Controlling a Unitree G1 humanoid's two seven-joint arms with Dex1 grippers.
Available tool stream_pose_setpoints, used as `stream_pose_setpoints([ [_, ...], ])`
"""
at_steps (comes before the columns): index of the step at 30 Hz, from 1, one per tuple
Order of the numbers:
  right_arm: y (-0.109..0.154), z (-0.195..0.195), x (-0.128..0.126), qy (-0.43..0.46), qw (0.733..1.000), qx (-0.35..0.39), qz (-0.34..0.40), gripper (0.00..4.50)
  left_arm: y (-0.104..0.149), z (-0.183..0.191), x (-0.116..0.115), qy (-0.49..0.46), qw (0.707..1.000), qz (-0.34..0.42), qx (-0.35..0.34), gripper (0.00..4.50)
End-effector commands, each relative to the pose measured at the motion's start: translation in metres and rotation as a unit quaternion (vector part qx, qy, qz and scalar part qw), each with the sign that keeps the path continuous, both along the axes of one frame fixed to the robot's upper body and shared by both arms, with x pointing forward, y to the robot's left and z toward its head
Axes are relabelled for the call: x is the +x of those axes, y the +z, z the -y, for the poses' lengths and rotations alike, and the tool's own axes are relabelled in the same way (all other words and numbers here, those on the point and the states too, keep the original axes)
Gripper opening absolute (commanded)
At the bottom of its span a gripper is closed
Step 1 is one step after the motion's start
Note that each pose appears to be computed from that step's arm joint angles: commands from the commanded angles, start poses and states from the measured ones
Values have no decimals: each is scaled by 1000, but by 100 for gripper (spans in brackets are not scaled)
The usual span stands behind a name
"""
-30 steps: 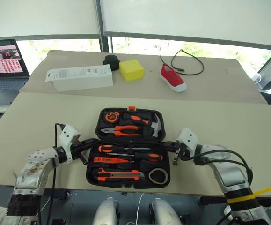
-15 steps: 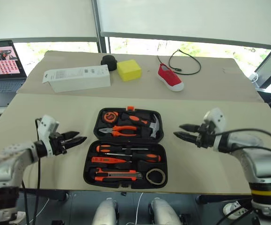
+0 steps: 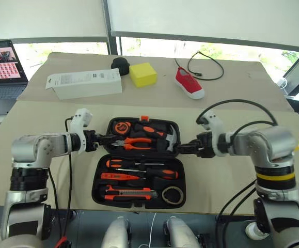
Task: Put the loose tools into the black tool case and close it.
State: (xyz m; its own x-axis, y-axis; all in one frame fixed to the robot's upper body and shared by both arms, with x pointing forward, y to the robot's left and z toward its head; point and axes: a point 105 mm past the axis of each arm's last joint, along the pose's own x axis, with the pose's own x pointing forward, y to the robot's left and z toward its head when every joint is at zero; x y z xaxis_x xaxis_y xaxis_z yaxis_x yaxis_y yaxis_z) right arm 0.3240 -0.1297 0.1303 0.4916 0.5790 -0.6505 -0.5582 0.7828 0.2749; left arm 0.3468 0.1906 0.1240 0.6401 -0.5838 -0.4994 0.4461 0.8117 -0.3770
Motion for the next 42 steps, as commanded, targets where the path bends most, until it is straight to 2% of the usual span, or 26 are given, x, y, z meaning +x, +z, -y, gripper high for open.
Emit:
stream_pose_setpoints([
  [1,10,6,9,-32,999,-2,20,380,11,-3,7,17,1000,19,10,379],
  [3,10,6,11,-41,999,1,17,380,10,-4,6,15,1000,13,10,379],
  [6,7,6,13,-49,999,-2,15,310,8,-4,4,11,1000,5,13,379],
  [8,4,8,13,-56,998,-9,10,240,6,-4,3,11,1000,2,15,379],
  [9,1,10,14,-62,998,-17,6,205,4,-3,3,10,1000,0,15,328],
  [10,-1,12,14,-67,997,-24,3,172,3,-2,4,10,1000,-1,15,309],
  [15,-13,15,15,-86,995,-51,-10,5,-2,3,6,9,1000,-5,18,137],
  [19,-14,9,14,-76,996,-47,-11,0,1,1,10,18,1000,6,7,3],
  [21,-10,3,17,-70,997,-29,7,0,11,4,14,14,999,44,-21,3],
  [24,23,-14,29,-31,991,35,125,0,35,4,20,21,988,124,-86,3],
  [27,44,-12,36,7,973,18,232,0,48,-7,24,40,973,203,-102,3],
  [29,52,-10,38,26,958,5,287,0,53,-10,21,33,961,257,-94,3],
  [31,54,0,35,66,927,-46,366,0,56,-15,10,24,940,332,-79,3],
  [35,44,10,23,130,874,-118,454,0,47,-24,-3,23,920,390,-39,3],
  [39,20,17,1,212,760,-217,575,0,32,-36,-28,9,876,477,63,3],
  [42,2,19,-7,253,703,-251,615,0,23,-46,-37,19,861,497,106,3],
])
